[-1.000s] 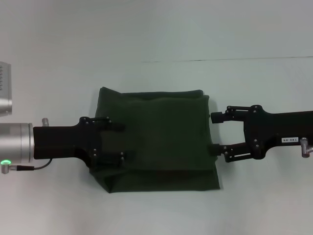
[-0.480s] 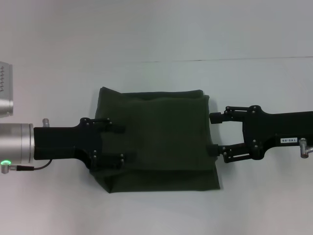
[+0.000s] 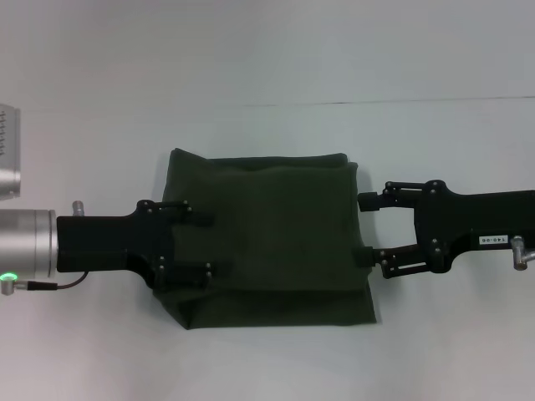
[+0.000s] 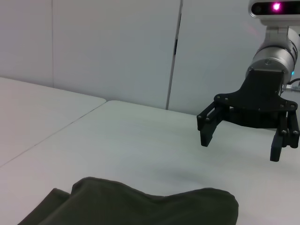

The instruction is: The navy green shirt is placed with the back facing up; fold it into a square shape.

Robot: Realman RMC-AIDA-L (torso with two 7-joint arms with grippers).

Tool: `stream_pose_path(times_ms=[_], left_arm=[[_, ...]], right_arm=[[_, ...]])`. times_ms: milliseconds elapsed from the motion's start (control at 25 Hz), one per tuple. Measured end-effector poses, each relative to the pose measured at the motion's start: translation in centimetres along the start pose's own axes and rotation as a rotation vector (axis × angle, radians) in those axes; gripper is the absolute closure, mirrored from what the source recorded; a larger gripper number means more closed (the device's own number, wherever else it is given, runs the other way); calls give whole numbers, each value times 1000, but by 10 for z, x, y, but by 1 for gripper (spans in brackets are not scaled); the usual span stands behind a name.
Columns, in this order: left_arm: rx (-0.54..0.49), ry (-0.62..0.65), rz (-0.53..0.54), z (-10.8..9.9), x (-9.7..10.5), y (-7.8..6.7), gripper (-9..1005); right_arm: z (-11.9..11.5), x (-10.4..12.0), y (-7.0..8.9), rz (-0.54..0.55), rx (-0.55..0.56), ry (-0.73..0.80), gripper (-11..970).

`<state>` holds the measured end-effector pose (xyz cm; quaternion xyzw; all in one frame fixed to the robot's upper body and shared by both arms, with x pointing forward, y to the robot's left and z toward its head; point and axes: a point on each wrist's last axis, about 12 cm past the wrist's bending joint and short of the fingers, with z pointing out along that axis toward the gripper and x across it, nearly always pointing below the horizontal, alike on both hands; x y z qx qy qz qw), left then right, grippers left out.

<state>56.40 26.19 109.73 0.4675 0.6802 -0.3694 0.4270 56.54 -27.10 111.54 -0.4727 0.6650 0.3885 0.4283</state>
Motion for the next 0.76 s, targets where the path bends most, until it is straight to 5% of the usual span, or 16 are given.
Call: stream_pose_path(times_ms=[760], left_arm=[[4,15,10,-1,1,0,169]], right_arm=[[2,0,0,0,-4,2,59]])
